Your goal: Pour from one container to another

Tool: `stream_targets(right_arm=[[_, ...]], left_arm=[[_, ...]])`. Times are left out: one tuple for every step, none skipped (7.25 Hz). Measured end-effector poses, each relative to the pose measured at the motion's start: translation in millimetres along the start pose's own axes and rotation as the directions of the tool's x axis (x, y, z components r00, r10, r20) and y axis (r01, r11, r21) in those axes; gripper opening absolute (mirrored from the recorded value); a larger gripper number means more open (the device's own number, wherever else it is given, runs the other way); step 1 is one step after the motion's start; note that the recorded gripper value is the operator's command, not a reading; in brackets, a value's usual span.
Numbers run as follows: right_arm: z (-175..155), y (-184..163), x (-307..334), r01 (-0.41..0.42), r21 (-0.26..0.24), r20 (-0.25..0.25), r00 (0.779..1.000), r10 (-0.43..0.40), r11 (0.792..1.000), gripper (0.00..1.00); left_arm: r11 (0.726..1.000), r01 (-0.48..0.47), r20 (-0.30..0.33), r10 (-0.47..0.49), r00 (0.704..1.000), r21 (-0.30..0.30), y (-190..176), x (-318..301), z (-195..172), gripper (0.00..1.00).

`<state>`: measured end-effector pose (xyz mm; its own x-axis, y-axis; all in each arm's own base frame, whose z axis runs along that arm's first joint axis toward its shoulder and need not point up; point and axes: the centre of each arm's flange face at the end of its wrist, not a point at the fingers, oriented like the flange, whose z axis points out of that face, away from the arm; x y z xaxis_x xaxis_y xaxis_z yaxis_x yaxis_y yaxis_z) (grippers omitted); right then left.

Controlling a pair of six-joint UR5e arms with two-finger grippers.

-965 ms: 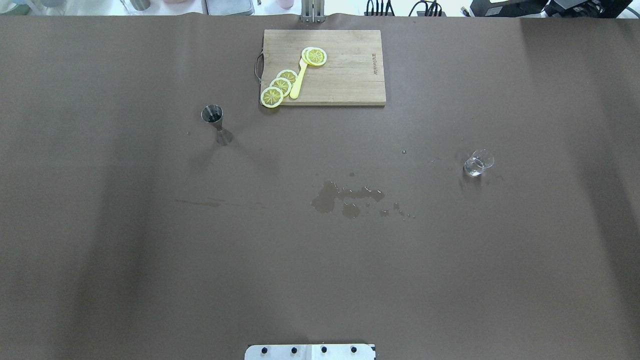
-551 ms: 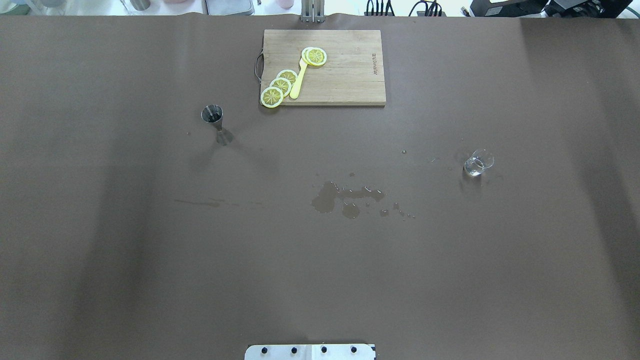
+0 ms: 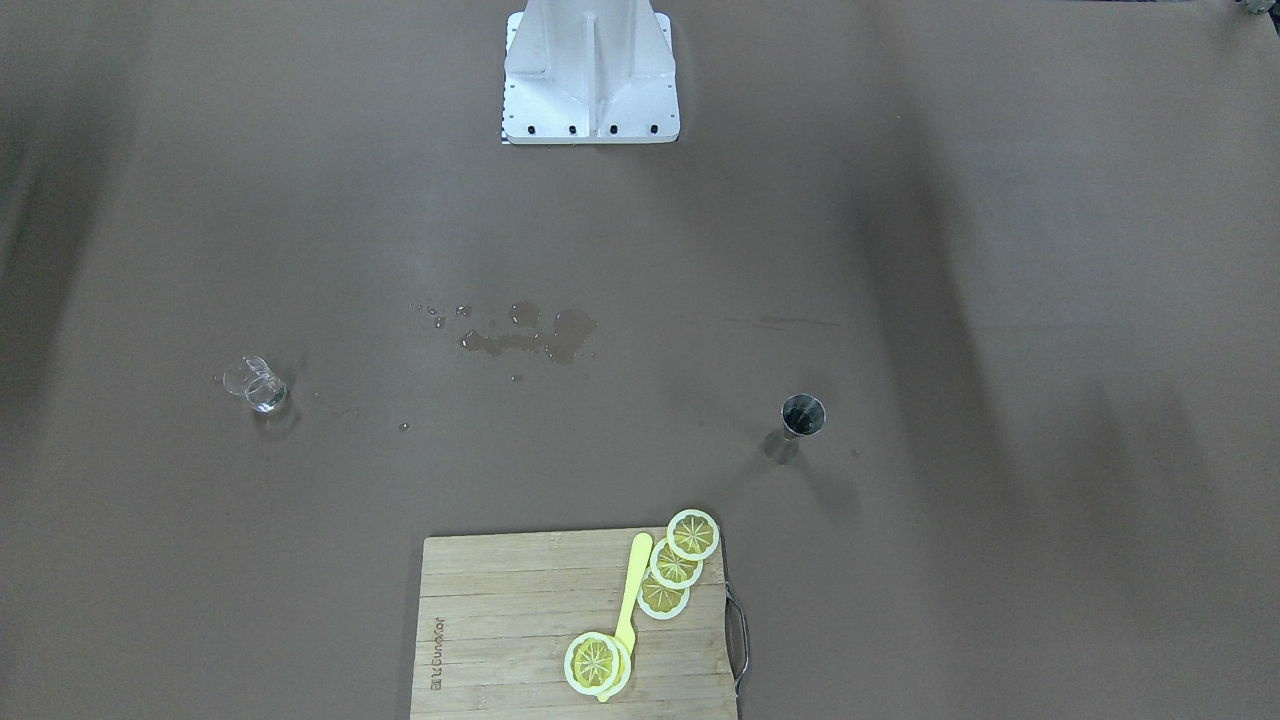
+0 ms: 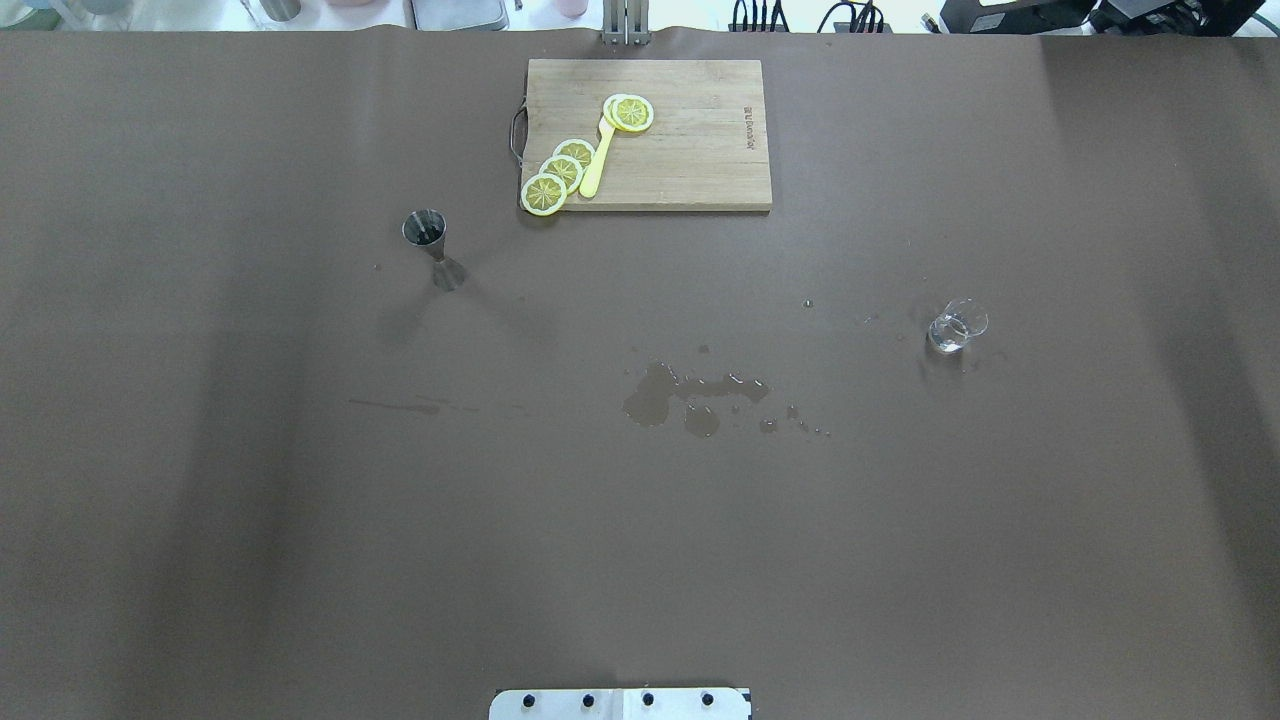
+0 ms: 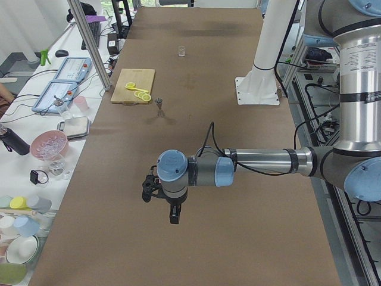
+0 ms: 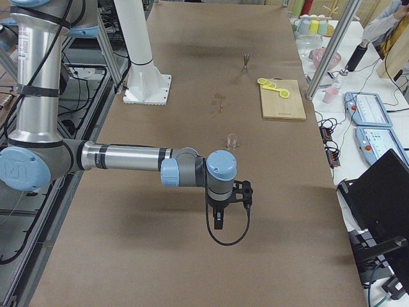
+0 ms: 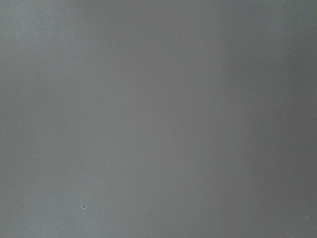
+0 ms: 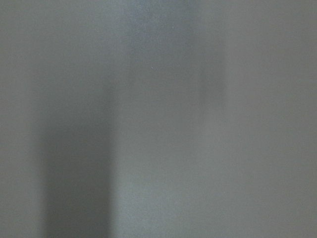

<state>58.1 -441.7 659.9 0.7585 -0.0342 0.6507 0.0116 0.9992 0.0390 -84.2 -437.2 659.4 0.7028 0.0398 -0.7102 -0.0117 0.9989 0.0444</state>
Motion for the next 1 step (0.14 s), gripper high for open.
stream_targets(right_arm=[[0.2,0.3,0.2,0.000,0.000,0.000,1.000,0.000,1.000,1.00]], left_arm=[[1.000,0.004,-0.001,-0.004,1.000,0.000,-0.3,0.1,0.0,0.98]])
